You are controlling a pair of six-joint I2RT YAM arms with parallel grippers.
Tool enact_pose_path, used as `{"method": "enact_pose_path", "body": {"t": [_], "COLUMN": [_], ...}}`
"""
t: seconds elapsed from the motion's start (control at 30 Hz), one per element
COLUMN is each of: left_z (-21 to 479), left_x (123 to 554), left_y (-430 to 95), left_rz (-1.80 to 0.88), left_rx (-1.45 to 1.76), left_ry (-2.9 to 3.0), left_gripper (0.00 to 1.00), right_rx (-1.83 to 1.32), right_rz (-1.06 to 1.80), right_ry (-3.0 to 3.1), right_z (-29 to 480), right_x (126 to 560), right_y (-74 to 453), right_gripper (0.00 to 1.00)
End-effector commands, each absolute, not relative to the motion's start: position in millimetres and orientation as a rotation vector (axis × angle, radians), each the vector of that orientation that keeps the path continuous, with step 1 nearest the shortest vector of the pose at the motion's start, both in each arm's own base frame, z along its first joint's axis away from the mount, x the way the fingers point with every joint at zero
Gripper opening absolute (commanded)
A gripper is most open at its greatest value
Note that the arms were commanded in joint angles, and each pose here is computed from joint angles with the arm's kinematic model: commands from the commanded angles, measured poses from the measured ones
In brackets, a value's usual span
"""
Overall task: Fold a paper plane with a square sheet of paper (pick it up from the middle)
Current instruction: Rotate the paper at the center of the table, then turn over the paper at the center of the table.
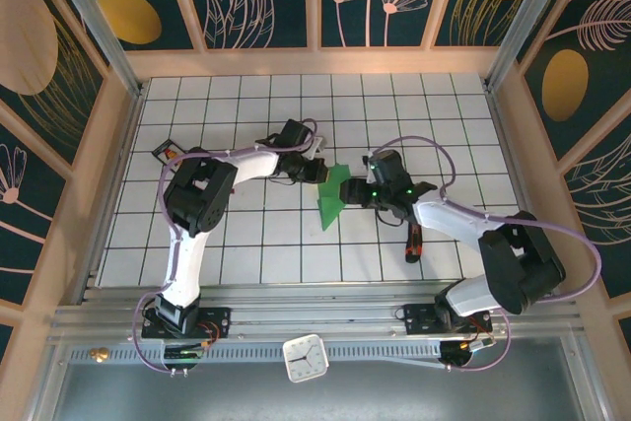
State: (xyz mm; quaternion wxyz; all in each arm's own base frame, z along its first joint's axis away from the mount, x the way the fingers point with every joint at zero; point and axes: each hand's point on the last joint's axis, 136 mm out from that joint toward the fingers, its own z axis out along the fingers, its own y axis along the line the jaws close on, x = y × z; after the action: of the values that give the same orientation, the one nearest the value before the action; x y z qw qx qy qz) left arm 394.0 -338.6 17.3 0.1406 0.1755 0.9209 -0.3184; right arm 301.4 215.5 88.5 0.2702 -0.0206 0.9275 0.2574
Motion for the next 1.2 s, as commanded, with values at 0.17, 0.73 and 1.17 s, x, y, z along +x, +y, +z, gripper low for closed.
{"method": "enact_pose_path", "body": {"t": [0.17, 0.73, 1.17], "left_z": [13.2, 96.4, 58.0], "left_x": [382.5, 345.3, 337.8], "left_y": [-374.1, -344.7, -360.6], "left_rz": [-0.964, -1.128, -1.210], "left_rx": [1.007, 0.363, 0.387], "left_ry": [2.643, 2.512, 2.614], "left_gripper": [0.18, 0.15, 0.00], "right_rx": [0.090, 0.195, 0.156], "right_rz": [0.677, 0.634, 0.692], "right_ry": [2.447, 2.428, 2.466], "right_z": [104.0, 92.5, 79.5], "right_x": [306.2, 329.7, 330.4], "right_y": [184.6, 157.5, 174.1], "right_gripper": [0.54, 0.48, 0.58]}}
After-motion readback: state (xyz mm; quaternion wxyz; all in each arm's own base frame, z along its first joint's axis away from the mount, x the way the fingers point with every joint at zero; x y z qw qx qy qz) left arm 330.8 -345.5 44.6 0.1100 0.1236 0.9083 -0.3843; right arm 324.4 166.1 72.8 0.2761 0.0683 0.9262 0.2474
